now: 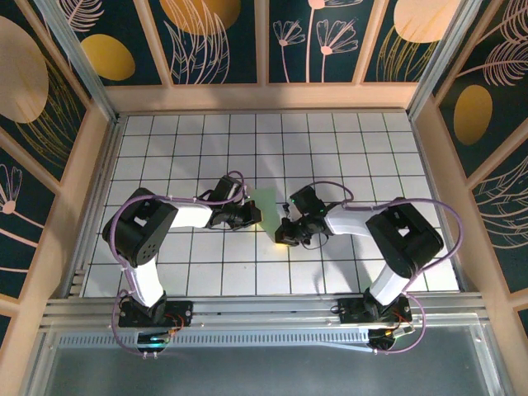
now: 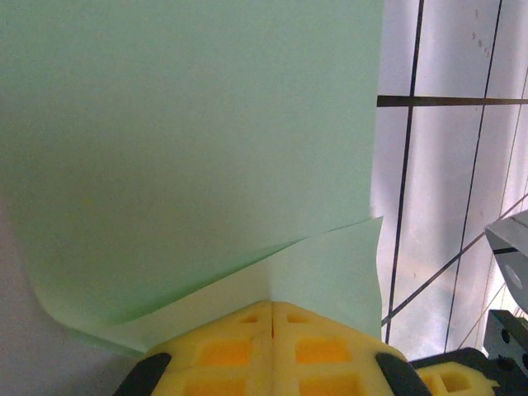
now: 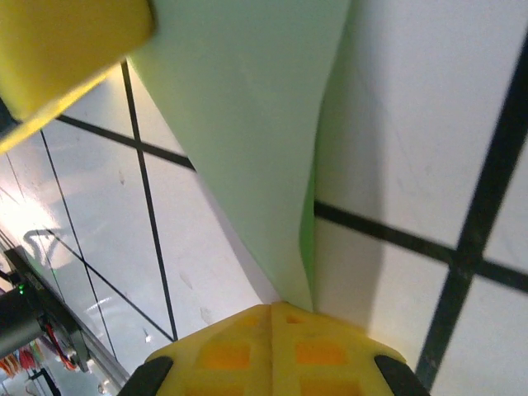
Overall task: Fold a paper plane with a square sheet of paper (fold left side to right side)
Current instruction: Third fold the triangle at the center of the table.
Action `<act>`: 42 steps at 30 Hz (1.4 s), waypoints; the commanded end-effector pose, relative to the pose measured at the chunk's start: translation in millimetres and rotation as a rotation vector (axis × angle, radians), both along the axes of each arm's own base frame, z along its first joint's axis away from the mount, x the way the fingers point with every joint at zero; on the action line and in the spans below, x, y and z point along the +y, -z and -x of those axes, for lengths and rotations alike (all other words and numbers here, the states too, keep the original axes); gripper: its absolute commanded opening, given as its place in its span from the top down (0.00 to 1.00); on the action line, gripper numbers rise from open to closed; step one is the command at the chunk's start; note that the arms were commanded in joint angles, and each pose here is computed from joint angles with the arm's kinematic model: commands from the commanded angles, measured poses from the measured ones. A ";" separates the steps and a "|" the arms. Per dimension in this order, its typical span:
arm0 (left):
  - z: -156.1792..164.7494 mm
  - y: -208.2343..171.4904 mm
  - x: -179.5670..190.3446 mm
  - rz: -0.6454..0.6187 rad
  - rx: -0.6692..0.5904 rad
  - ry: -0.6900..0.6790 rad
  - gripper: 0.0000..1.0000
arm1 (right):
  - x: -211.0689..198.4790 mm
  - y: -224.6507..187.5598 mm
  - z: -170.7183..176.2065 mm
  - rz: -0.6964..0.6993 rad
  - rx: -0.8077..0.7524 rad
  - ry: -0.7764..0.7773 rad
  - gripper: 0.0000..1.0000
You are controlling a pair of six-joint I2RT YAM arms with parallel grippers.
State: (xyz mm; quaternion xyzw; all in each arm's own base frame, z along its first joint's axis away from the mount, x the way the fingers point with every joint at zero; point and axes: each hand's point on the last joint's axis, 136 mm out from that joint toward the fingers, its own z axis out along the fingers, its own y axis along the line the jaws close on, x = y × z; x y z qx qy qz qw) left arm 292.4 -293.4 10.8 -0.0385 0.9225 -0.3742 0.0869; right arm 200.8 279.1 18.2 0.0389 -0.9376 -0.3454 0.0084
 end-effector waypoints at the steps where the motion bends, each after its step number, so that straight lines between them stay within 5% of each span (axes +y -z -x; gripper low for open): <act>1: 23.1 42.5 31.1 -0.159 0.110 -0.050 0.97 | -4.5 -11.8 14.7 0.007 0.025 -0.037 1.00; 8: 22.5 40.9 29.5 -0.153 0.104 -0.039 0.97 | 8.8 -49.9 -17.9 -0.065 -0.108 -0.018 1.00; 15: 22.3 39.8 28.0 -0.146 0.104 -0.036 0.96 | 12.7 -30.4 -38.9 -0.007 -0.128 0.014 1.00; 42: 12.3 -37.9 2.1 0.056 -0.049 0.017 0.91 | -26.2 37.1 -13.3 0.276 -0.003 0.036 1.00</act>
